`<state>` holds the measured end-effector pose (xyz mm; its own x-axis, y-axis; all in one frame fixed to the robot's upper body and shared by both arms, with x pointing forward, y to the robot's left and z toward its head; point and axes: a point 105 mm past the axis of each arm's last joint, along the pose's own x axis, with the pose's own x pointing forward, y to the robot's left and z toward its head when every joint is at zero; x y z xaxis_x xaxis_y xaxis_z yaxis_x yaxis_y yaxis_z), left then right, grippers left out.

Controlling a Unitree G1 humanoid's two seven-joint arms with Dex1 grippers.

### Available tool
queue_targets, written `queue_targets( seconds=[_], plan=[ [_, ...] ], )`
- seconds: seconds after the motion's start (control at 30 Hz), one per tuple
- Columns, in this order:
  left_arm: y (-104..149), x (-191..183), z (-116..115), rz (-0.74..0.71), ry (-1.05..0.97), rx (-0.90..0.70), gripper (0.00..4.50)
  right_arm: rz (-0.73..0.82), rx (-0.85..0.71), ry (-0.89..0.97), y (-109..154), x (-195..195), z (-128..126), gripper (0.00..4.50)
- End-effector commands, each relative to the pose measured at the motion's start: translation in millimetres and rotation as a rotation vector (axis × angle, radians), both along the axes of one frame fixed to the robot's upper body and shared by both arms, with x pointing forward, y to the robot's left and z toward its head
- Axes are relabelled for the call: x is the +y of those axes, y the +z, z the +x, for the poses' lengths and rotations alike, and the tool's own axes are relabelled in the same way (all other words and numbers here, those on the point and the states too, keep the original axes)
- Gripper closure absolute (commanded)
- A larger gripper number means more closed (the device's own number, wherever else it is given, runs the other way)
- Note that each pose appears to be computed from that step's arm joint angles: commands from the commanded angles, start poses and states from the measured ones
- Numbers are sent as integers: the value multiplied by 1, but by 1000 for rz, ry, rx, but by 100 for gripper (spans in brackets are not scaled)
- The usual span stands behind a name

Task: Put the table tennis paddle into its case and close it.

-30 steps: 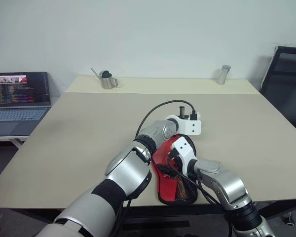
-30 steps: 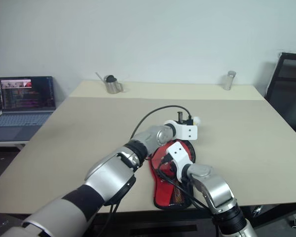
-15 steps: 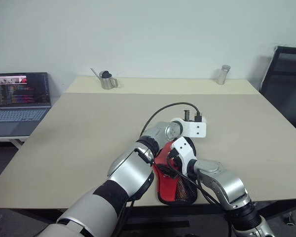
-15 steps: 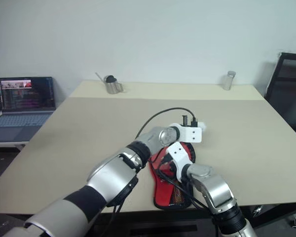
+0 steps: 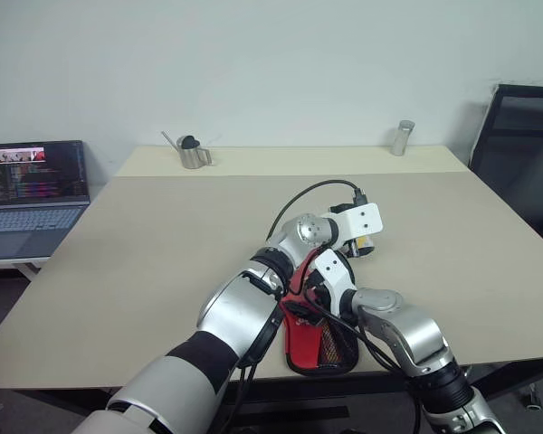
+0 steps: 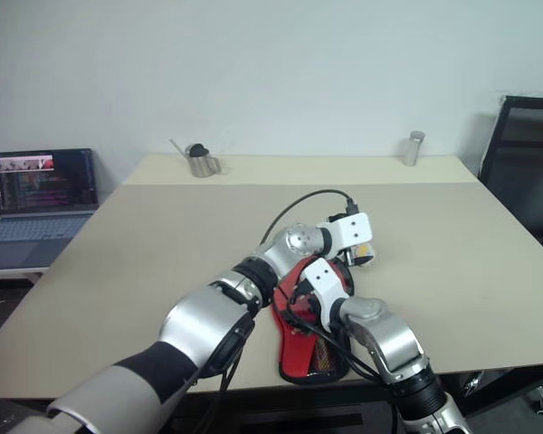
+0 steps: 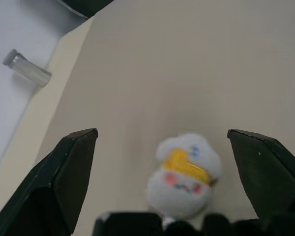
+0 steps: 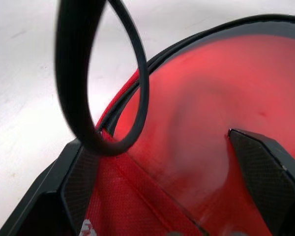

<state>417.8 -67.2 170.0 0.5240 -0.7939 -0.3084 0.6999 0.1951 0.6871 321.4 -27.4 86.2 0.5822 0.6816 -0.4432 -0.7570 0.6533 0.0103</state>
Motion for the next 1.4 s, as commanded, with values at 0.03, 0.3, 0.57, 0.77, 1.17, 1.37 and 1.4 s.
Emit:
queue_targets(
  seconds=[0.03,0.3,0.57,0.77,1.17,1.37,1.4],
  plan=[
    [35,1,3,-109,-21,-67,2,-92,200,-58,-52,-19,-8,0],
    [73,66,30,-232,122,-119,2,-48,202,-61,-46,-16,-7,0],
    [98,132,37,-411,175,-40,2,16,148,-48,-29,-5,-10,0],
    [70,137,22,-458,45,140,2,110,71,14,11,5,-18,0],
    [-4,98,-24,-405,-105,390,2,16,-226,156,80,-25,-26,0],
    [-22,100,-34,-293,-108,424,2,-200,-320,260,96,-64,-17,0],
    [-25,102,-34,-278,-101,424,2,-236,-335,257,97,-72,-10,0]
  ],
)
